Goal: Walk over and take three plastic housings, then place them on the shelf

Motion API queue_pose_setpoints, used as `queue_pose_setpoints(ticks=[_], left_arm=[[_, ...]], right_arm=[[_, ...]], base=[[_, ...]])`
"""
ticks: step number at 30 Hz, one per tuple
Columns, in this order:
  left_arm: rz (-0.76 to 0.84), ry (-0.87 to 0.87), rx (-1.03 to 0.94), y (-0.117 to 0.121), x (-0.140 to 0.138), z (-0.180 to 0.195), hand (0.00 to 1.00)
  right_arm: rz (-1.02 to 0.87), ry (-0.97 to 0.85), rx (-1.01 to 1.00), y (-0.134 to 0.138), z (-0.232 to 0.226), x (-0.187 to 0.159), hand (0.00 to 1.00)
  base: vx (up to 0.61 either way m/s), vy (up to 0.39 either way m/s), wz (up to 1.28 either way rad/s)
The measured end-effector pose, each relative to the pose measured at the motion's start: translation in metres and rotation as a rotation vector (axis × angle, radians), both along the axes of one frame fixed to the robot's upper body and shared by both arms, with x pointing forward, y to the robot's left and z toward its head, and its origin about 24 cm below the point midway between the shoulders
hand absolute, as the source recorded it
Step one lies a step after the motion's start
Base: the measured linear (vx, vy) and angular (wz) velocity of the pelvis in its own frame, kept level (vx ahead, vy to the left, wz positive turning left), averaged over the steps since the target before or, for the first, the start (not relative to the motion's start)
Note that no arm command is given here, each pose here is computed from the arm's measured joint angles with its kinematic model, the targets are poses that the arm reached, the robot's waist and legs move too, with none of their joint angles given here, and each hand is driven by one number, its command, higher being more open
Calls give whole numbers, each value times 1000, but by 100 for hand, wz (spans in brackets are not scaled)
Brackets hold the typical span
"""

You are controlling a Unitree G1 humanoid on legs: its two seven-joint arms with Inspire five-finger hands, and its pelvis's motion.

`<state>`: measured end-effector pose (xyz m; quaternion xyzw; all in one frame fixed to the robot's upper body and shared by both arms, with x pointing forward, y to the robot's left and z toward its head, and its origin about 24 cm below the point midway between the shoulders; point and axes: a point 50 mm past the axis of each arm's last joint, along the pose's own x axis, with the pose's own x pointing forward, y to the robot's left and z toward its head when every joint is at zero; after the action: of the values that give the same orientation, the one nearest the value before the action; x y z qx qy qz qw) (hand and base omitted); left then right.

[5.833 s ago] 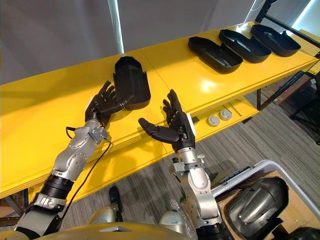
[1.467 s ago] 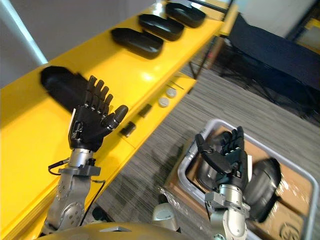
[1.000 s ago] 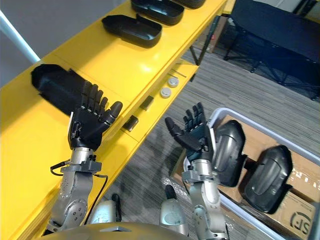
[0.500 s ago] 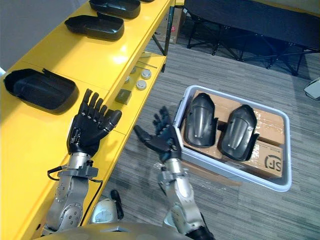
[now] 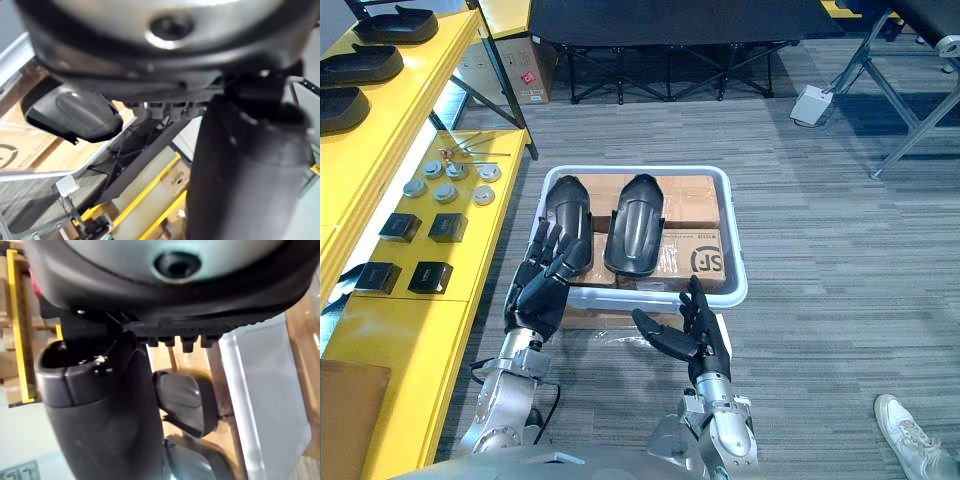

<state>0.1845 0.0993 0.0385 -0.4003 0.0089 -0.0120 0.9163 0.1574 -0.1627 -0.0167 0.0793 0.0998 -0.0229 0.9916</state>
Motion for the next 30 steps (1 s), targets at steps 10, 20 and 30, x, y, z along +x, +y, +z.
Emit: queue_pose_setpoints(ticks=[10,20,30], left_arm=[[-36,-71,175,34,4,2,100],[-45,-183,241,38,24,22,100],[-108,-210,383,27,36,18,100]], right_arm=[[-357,5,-39,-23,1,49,100],[-732,-247,-123,-112,90,139,100],[-654,-195,-183,-133,132,192,100]], base=[[-49,113,-12],[-76,-7,10],[-4,4,2]])
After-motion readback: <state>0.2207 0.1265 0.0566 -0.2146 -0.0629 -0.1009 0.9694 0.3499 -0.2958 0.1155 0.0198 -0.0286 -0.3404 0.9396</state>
